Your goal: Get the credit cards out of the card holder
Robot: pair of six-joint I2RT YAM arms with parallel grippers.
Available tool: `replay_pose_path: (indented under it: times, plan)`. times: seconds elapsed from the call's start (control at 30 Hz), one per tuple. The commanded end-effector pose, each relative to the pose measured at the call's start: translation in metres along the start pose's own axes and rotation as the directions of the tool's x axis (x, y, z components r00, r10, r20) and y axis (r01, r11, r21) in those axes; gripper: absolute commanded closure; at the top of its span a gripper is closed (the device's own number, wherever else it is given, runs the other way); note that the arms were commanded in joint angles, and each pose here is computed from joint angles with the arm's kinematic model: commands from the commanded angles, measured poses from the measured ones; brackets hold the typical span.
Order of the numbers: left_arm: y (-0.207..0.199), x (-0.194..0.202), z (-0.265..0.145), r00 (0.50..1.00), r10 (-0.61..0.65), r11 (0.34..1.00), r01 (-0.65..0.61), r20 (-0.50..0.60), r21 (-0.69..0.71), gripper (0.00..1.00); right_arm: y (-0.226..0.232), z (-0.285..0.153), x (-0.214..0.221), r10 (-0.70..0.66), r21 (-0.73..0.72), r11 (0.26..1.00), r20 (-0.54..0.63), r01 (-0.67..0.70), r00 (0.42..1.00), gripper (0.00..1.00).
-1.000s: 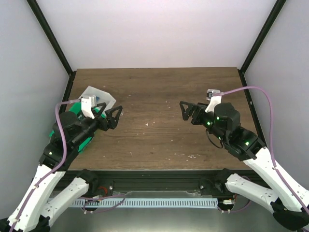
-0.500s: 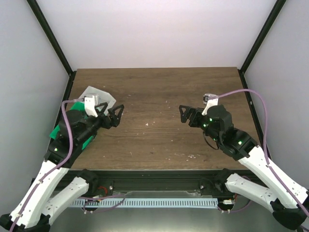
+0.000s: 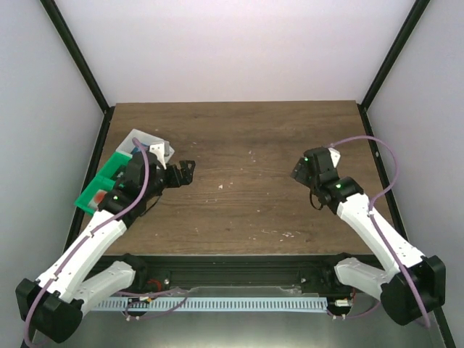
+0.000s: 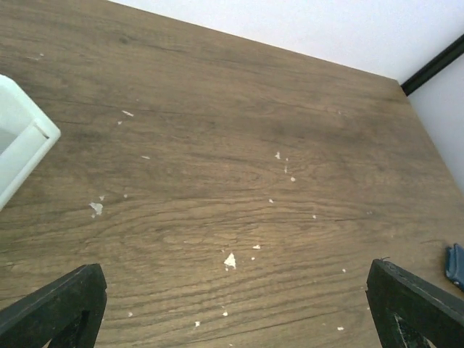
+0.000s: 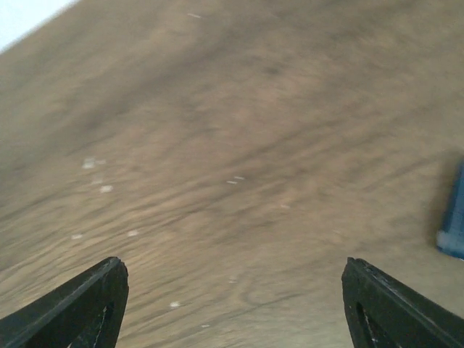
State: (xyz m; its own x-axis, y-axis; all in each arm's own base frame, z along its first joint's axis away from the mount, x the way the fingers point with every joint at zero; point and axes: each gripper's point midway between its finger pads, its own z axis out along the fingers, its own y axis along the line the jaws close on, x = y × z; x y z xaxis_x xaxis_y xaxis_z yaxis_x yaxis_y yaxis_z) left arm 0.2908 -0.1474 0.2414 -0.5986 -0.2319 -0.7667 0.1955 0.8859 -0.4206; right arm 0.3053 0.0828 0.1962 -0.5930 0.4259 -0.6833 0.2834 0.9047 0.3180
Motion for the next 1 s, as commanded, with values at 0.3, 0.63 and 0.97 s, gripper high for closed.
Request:
replay_pose_path:
  times: [0.3,0.63,0.97]
  plan:
    - [-0.006,-0.007,-0.02,0.988,0.113,0.991,-0.12,0.107,0.061,0.0,-0.153,0.051,0.022,0.424,0.385,0.832,0.022,-0.399,0.905,0.18]
    - [-0.013,0.002,-0.026,0.982,0.147,0.981,-0.16,0.12,0.106,0.0,-0.231,0.065,-0.001,0.505,0.507,0.678,0.204,-0.532,0.839,0.14]
    - [-0.013,0.004,-0.022,0.982,0.154,0.981,-0.165,0.108,0.103,0.0,-0.243,0.095,0.012,0.482,0.487,0.735,0.116,-0.472,0.869,0.14]
